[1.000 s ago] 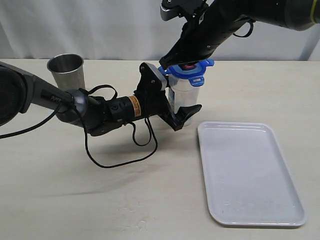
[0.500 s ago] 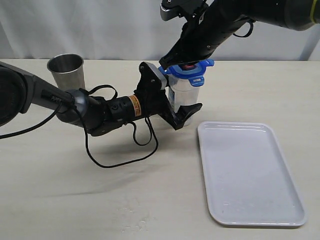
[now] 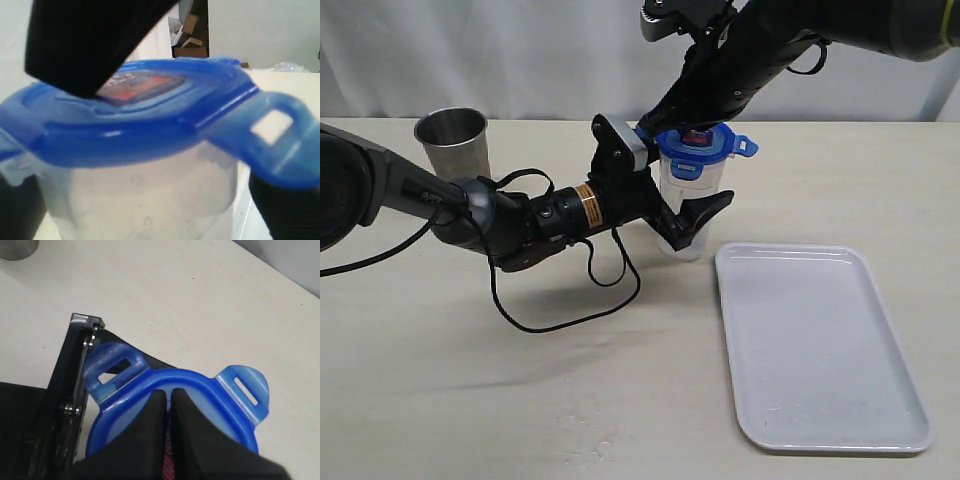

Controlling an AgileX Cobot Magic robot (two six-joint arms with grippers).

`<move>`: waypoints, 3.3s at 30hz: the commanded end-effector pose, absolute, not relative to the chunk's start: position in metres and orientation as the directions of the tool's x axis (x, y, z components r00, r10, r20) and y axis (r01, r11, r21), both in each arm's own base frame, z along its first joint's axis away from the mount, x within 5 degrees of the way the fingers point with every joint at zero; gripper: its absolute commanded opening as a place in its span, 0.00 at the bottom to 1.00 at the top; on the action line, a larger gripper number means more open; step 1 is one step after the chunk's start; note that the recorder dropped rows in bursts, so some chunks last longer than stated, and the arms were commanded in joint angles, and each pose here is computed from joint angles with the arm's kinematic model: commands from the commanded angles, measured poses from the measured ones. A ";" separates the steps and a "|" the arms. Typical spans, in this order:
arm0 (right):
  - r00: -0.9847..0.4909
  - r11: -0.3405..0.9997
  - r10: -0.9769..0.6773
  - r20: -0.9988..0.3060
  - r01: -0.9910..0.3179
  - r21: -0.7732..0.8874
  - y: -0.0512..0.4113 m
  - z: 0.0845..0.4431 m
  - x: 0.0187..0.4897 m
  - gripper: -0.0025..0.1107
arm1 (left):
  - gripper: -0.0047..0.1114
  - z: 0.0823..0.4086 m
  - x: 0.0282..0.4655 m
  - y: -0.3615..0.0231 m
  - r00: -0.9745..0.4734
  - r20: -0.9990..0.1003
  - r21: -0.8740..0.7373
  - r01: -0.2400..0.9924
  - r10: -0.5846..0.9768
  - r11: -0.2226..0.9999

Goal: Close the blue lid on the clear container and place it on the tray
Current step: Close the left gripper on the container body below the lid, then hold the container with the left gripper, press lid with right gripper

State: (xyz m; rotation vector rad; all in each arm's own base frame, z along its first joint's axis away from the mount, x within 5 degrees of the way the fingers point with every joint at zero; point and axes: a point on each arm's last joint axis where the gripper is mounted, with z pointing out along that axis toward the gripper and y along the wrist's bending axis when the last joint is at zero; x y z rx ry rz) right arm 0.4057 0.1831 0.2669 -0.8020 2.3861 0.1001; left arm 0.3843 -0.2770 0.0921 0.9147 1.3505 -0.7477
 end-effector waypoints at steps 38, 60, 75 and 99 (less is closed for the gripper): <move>-0.604 0.822 -0.466 -0.646 -0.566 -0.063 0.177 0.319 0.379 0.06 | 0.04 0.079 0.403 -0.237 -0.117 -0.954 0.029 0.881 0.276 0.473; -0.652 0.675 -0.539 -0.533 -0.713 0.189 0.191 0.323 0.344 0.43 | 0.04 0.087 0.369 -0.141 0.011 -0.967 0.045 0.990 0.253 0.131; -0.626 0.708 -0.496 -0.601 -0.693 0.138 0.229 0.302 0.378 0.43 | 0.04 0.078 0.370 -0.138 -0.092 -0.947 -0.026 0.977 0.309 0.211; -0.668 0.662 -0.652 -0.360 -0.732 0.160 0.242 0.254 0.409 0.43 | 0.04 0.077 0.369 -0.138 -0.081 -0.943 -0.015 0.979 0.322 0.203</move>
